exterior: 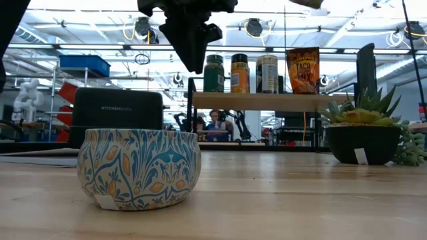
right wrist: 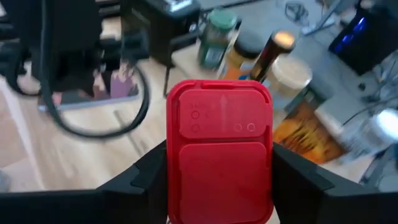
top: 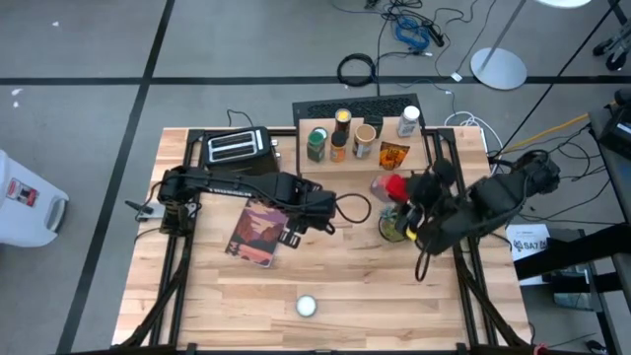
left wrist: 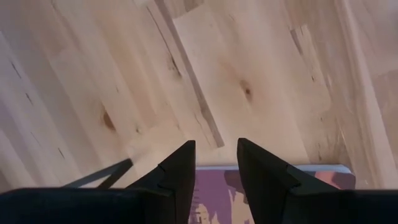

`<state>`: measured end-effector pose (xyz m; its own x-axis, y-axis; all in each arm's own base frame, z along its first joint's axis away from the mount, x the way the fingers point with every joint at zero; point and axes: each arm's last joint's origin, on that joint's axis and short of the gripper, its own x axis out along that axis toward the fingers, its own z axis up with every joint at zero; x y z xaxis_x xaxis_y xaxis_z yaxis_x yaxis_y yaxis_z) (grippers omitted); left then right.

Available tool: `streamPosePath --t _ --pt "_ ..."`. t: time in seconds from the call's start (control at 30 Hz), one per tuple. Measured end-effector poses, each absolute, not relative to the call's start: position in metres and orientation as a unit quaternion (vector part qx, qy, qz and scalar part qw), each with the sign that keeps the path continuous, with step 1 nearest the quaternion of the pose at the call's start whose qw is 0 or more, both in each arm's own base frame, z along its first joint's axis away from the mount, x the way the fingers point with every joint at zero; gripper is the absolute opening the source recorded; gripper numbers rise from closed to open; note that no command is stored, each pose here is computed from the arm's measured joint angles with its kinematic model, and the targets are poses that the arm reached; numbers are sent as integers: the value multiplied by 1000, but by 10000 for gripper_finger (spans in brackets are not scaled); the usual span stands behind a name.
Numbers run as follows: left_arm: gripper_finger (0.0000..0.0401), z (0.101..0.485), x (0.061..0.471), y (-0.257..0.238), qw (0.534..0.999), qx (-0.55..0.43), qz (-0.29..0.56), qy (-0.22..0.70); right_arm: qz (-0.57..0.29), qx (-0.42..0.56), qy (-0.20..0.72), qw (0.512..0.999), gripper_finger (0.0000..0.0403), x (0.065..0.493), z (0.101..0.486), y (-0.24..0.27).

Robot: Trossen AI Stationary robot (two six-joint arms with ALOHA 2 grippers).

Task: Shelf spices
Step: Put the red seasoning can on the shelf

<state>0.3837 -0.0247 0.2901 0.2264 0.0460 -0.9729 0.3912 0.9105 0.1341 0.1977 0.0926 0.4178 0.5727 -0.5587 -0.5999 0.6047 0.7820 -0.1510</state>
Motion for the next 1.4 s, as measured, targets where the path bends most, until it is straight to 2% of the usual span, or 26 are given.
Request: streamPosePath --t 0.37,0.67,1.0,1.3,1.4 --pt "128 291 387 -10 769 186 -107 602 -328 -41 315 890 200 189 484 36" --pt "128 291 387 5 770 184 -101 603 -320 -75 349 878 200 173 513 -18" --pt "128 291 387 17 770 179 -96 605 -314 -88 406 854 200 159 516 -77" --pt "128 291 385 27 765 178 -87 612 -263 -100 454 846 200 171 503 -121" --pt "128 294 383 31 768 181 -78 609 -252 -101 440 856 200 178 502 -131"
